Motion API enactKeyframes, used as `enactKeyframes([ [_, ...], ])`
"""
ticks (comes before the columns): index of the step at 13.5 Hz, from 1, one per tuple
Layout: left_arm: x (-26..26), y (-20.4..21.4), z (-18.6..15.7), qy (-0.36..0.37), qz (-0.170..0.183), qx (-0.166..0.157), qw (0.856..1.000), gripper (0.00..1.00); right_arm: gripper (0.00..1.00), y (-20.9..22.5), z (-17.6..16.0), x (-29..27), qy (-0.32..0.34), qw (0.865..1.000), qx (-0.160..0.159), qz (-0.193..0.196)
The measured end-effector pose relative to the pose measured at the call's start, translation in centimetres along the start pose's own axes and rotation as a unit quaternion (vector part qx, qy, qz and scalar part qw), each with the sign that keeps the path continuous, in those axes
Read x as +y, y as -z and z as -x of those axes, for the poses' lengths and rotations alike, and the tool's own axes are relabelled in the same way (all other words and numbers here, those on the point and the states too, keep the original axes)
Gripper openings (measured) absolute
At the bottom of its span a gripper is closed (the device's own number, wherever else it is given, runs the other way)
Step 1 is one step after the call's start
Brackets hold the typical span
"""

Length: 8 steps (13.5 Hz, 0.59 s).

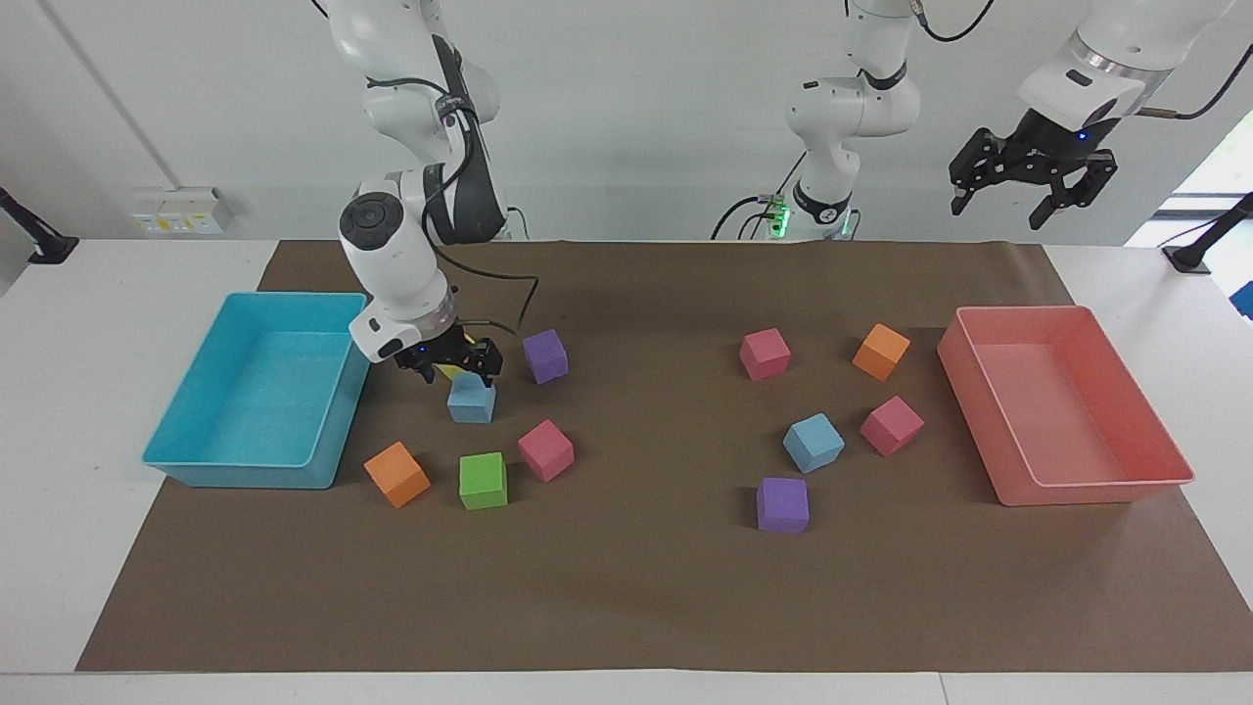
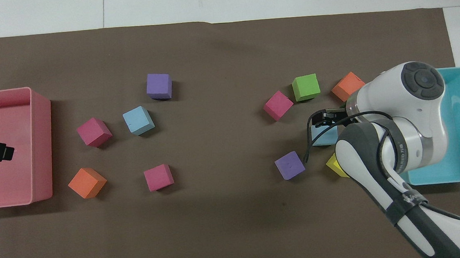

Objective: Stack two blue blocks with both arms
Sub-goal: 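Reach the right gripper down to the light-blue cube near the yellow cube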

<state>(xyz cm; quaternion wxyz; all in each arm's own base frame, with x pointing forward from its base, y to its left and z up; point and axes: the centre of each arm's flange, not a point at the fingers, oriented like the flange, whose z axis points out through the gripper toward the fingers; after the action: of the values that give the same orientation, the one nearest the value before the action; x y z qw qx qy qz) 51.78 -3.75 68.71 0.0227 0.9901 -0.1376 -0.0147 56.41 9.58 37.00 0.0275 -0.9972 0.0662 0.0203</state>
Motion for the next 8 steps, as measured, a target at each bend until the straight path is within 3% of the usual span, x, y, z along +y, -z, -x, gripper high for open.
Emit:
enactKeyframes([
  [8,0.0,0.0,0.0,0.000,0.000,0.000,1.000,1.00,1.00,-6.1,0.6,0.1,0.001,1.000,0.002,0.006],
])
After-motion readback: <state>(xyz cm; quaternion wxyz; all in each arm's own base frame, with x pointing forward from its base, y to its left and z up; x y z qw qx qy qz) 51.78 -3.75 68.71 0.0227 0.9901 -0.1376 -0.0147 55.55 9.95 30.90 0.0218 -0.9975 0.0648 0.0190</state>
